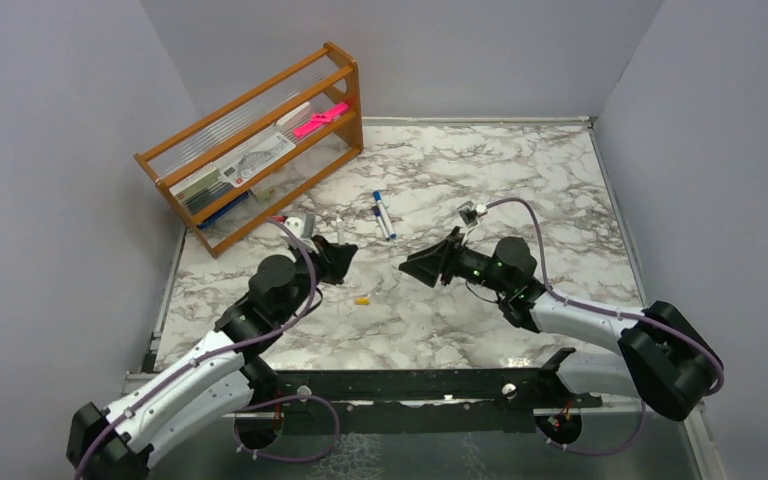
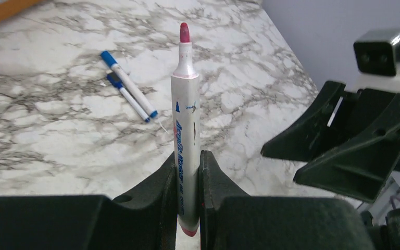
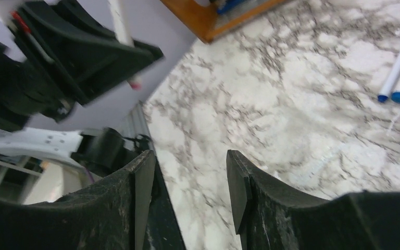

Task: Insert the pens into the pen caps

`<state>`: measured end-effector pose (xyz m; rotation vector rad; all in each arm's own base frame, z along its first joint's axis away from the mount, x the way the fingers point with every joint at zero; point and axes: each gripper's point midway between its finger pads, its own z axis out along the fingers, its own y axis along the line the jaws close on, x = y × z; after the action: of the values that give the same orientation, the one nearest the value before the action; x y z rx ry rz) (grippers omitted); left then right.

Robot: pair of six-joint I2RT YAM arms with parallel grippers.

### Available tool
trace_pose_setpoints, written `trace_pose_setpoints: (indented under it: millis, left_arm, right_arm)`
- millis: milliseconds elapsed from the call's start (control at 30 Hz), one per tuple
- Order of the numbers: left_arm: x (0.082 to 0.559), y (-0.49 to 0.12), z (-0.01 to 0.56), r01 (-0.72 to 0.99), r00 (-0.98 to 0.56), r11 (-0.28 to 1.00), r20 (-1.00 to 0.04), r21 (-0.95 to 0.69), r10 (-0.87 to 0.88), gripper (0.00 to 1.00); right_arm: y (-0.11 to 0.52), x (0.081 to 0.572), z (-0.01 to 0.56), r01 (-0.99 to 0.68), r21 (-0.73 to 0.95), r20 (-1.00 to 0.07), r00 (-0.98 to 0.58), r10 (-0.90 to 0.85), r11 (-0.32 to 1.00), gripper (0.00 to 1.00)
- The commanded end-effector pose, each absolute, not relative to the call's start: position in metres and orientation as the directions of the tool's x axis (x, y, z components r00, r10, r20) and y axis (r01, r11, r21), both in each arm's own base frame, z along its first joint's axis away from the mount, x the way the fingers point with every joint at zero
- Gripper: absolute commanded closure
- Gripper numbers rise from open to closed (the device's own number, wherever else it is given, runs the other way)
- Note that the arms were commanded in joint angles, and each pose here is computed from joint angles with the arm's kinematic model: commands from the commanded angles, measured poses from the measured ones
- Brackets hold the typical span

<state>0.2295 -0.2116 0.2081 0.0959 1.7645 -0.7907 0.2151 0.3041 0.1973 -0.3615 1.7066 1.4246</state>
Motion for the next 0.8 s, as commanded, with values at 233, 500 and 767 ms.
trace_pose_setpoints:
  millis: [233,500,767]
  left_arm:
    - [0.232,-0.212,0.191,0.531,-0.508,0.618,-0.802,-0.579,-0.315,1.0]
    - [0.238,-0.203,0.204,0.553,-0.523,0.52,-0.757,-0.651,-0.392,1.0]
    - [0.259,-0.162,0.183,0.402,-0.52,0.572,-0.692,-0.715,-0.501,1.0]
  right_arm:
    - [0.372,0.223,0.124,-0.8,0.306,-0.864,-0.461,-0.202,0.516,0.47]
    - [0.392,0.231,0.077,-0.845,0.084,-0.81,-0.367,-0.458,0.528,0.48]
    - [0.396,0.231,0.044,-0.847,0.058,-0.759,-0.381,-0.528,0.529,0.59]
